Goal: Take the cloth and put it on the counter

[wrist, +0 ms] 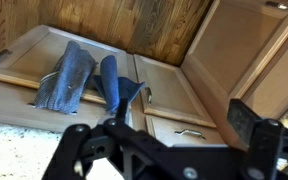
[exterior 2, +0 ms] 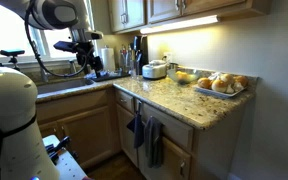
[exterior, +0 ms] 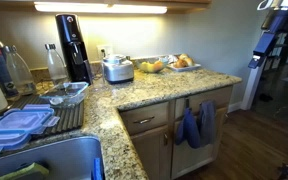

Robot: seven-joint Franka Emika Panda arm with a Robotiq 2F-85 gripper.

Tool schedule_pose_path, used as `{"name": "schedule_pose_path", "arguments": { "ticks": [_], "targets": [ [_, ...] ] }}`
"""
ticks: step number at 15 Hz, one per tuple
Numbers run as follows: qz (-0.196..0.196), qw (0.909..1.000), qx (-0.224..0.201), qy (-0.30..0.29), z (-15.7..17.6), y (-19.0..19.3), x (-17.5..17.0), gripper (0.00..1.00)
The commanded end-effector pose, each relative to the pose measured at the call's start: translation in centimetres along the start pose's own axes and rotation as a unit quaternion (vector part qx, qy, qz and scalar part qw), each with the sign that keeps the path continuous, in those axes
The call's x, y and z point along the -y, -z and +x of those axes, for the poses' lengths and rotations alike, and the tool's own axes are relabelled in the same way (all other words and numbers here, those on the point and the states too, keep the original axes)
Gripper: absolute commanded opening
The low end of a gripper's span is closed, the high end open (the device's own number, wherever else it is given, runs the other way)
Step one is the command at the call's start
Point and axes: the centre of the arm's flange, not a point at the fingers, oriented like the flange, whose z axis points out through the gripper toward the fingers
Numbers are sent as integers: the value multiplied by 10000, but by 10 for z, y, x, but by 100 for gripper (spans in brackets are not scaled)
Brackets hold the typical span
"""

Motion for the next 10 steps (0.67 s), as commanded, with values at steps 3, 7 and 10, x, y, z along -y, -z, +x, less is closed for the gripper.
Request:
{"name": "schedule_pose_path", "arguments": {
  "ticks": [3, 7, 10],
  "targets": [
    [-2, 10000, 19, -2, 0, -1, 0, 100],
    [10, 10000, 39, 9, 3, -3, -1, 100],
    [-1, 9999, 136, -37, 18, -12, -9, 100]
  ]
}}
